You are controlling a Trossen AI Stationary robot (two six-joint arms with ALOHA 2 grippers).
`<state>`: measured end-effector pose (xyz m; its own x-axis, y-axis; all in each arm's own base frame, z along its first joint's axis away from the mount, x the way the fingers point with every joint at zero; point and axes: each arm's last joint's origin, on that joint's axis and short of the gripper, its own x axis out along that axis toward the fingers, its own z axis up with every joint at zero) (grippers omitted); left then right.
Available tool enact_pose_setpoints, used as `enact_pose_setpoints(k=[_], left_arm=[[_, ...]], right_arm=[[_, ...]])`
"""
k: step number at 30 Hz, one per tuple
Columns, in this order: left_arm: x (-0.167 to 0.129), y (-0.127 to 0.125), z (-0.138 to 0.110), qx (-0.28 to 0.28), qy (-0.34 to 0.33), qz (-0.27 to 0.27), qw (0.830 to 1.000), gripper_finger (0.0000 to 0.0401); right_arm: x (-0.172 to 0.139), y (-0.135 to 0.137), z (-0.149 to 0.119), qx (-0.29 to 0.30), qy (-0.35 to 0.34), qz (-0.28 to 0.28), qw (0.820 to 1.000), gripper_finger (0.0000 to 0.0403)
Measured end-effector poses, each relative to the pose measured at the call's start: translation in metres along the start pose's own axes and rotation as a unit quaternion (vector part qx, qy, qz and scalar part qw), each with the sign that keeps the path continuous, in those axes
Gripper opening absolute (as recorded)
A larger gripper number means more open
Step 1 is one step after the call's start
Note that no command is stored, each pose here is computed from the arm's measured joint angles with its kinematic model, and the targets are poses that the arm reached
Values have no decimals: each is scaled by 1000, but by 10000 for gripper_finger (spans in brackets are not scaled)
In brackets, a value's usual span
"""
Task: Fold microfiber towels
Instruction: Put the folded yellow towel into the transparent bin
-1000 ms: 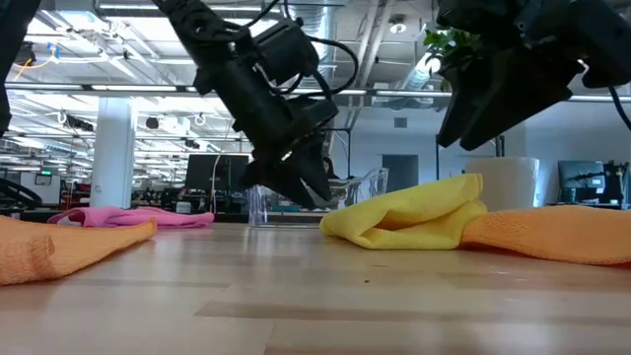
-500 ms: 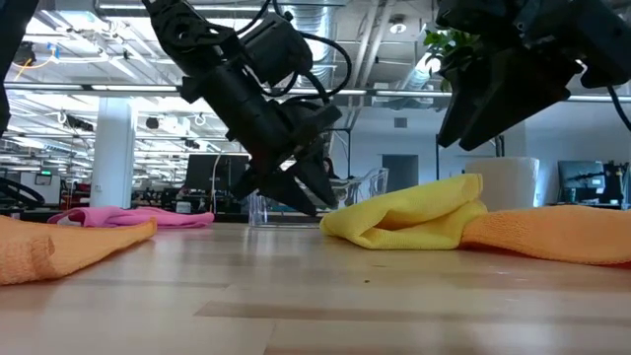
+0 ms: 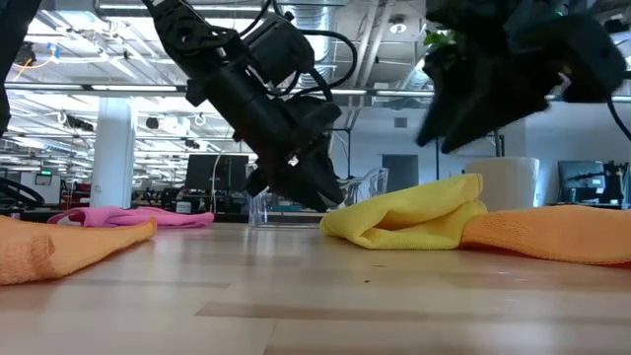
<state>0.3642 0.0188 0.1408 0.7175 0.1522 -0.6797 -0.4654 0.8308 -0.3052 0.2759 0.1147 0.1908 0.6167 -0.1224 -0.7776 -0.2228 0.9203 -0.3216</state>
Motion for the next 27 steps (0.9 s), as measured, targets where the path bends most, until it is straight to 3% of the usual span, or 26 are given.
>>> enact_pose_setpoints(k=[12,18,27], left_arm=[[0,-1,-3,13,21,-12,1000,167],[-1,-1,-4,17,26,-12,999,167],[-1,-2,-3,17,27,-24,999,167]], right_arm=[[53,19,-12,-88,70,-36,993,230],[73,26,-16,-101,97,-51,989,230],[76,27,-19,-94,109,-89,986,230]])
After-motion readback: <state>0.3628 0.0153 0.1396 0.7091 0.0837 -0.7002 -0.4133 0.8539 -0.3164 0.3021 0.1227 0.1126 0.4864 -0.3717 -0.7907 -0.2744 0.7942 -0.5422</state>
